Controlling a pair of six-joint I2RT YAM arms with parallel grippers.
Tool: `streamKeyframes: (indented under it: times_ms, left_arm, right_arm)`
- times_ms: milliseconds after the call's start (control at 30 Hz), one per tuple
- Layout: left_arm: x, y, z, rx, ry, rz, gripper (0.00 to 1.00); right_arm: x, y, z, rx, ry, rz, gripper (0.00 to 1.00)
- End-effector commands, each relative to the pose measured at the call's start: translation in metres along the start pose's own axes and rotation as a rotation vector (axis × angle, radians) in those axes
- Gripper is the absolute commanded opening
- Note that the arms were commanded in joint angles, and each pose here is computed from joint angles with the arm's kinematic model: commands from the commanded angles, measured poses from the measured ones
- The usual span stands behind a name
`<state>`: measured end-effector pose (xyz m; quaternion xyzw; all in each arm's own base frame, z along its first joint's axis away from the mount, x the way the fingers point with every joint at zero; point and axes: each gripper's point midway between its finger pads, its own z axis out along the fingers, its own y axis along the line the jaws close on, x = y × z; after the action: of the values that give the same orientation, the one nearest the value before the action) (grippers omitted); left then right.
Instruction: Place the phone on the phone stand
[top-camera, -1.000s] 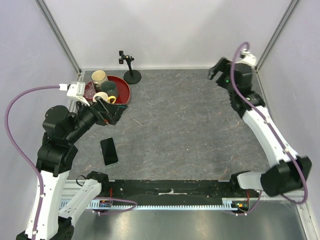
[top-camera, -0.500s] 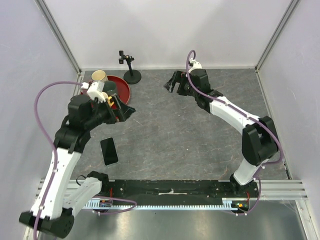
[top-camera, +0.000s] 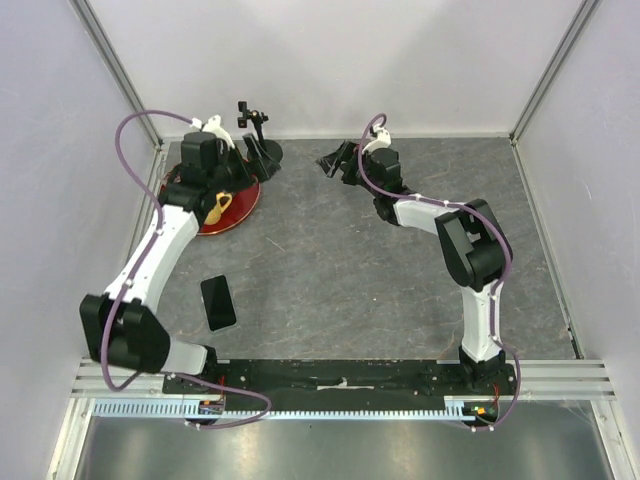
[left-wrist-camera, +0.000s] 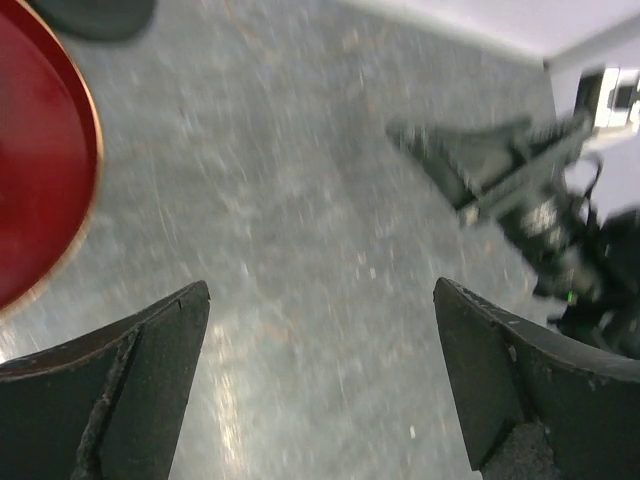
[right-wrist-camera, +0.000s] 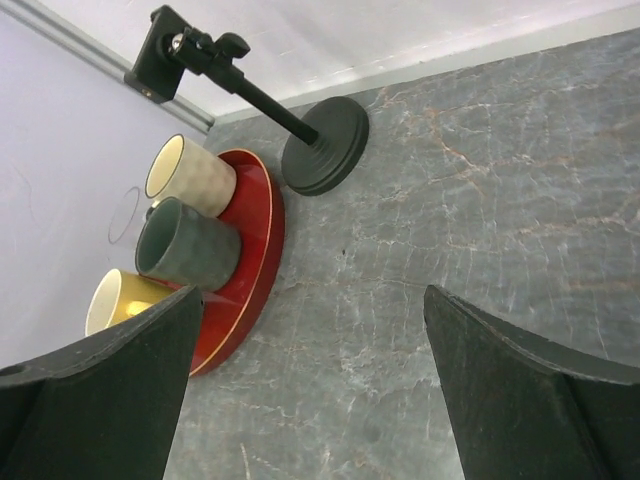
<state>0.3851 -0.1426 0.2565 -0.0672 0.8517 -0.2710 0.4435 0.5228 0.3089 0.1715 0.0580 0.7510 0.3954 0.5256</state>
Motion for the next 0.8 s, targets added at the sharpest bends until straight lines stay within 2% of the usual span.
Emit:
streamKeyframes:
  times_ms: [0,33,67,200,233,267,333,433,600,767]
  left_arm:
    - [-0.099,-0.001,0.017,0.004,-0.28,0.026,1.0]
    - [-0.099,0.019,0.038,-0.04,-0.259,0.008,0.99]
    - [-0.105,0.025,0.045,-0.05,-0.262,0.007,0.99]
    - [-0.134,0.056,0.079,-0.09,-0.268,-0.035,0.99]
    - [-0.142,0.069,0.081,-0.082,-0.269,-0.07,0.99]
    - [-0.134,0.083,0.1,-0.075,-0.233,-0.113,0.99]
    - [-0.157,0.102,0.103,0.007,-0.271,-0.223,0.99]
    - [-0.172,0.111,0.121,0.106,-0.307,-0.261,0.99]
    - [-0.194,0.12,0.146,0.158,-0.342,-0.29,1.0]
    - [-0.192,0.13,0.181,0.238,-0.306,-0.425,1.0]
  right_arm:
    - [-0.032,0.037,0.011,-0.252,-0.106,-0.095,0.98]
    - [-0.035,0.029,0.011,-0.256,-0.109,-0.07,0.98]
    - [-0.025,0.02,0.013,-0.268,-0.085,-0.057,0.98]
    - [-0.034,0.012,0.011,-0.33,-0.143,-0.02,0.98]
    - [-0.034,0.011,0.012,-0.335,-0.142,-0.023,0.98]
    - [-0.034,0.01,0.013,-0.337,-0.141,-0.03,0.98]
    - [-0.036,0.002,0.014,-0.321,-0.14,-0.033,0.98]
    - [-0.037,-0.006,0.014,-0.31,-0.14,-0.042,0.98]
    - [-0.045,-0.014,0.007,-0.308,-0.156,-0.052,0.98]
    - [-0.055,-0.023,0.0,-0.299,-0.193,-0.042,0.98]
